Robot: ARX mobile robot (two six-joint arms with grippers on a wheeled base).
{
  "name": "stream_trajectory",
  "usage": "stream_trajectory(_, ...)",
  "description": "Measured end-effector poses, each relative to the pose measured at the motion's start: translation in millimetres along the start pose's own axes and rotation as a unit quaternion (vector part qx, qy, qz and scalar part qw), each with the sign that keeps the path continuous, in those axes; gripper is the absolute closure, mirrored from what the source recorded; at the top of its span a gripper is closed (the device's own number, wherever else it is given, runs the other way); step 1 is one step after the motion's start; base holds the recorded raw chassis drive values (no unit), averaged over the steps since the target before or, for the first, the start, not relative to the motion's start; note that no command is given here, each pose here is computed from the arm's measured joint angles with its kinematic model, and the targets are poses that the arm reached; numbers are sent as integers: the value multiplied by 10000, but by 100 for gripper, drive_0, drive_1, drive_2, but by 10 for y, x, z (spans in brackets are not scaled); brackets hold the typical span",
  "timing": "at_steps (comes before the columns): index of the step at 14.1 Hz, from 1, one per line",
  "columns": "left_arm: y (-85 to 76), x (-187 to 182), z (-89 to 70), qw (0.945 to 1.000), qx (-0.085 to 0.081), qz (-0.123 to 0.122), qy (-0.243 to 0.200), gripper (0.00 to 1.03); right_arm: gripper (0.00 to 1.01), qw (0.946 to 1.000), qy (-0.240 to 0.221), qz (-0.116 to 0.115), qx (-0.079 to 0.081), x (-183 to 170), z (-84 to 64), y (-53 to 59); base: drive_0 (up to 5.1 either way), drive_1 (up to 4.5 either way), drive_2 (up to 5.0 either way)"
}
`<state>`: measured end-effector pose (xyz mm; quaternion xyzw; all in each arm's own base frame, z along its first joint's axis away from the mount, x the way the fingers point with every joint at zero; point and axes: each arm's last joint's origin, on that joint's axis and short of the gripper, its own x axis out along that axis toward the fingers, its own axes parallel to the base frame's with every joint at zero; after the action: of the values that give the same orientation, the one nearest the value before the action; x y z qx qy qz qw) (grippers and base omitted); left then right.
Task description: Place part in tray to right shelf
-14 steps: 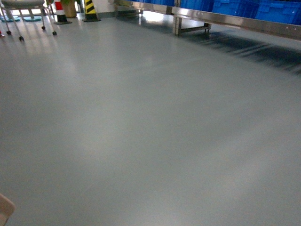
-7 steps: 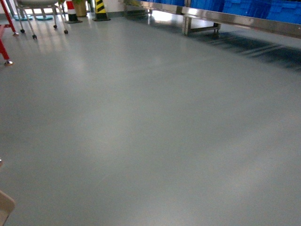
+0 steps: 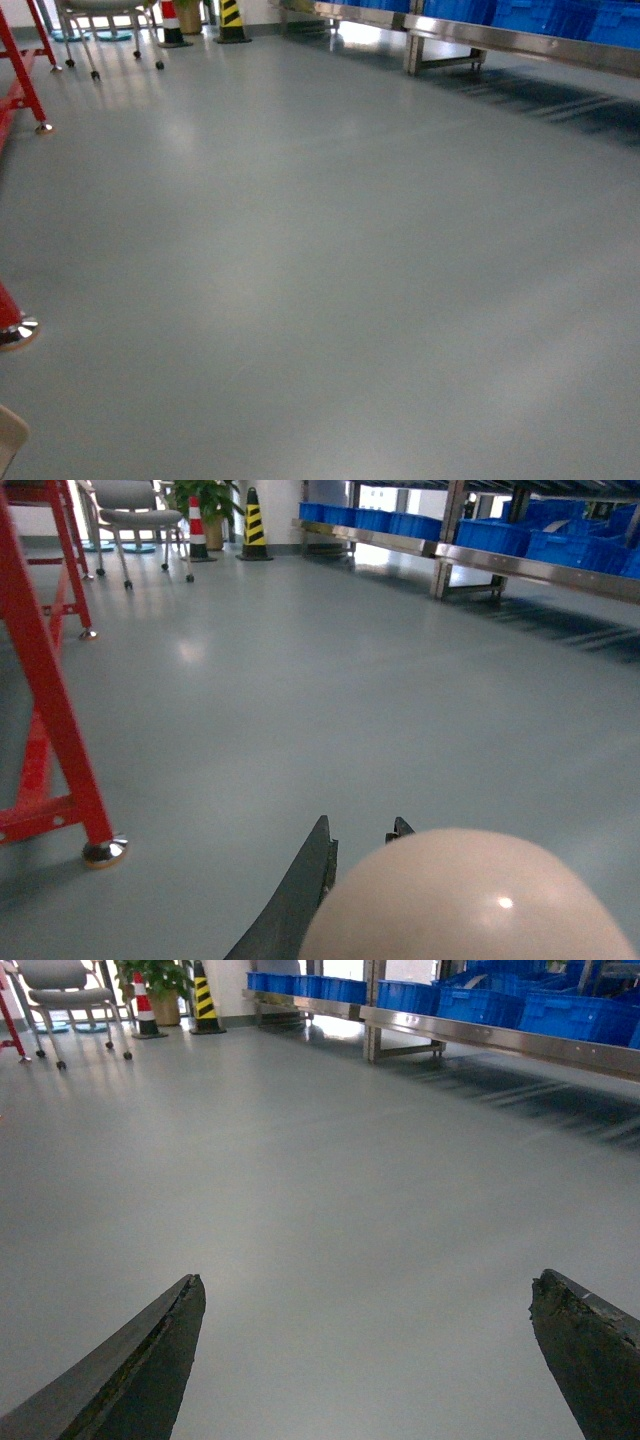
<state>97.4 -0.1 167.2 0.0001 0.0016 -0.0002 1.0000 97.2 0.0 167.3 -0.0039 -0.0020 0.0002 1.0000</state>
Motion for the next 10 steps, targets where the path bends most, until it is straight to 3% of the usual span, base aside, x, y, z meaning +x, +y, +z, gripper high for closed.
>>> stream_trajectory(4, 0, 0, -1, 10000, 0, 0, 6, 91, 3, 10000, -6, -2, 0, 0, 1, 0, 446, -412, 103)
stream_trajectory(10, 0, 0, 1, 10000, -4, 0, -4, 91, 3, 10000, 0, -4, 0, 0, 0, 0, -301, 149, 564)
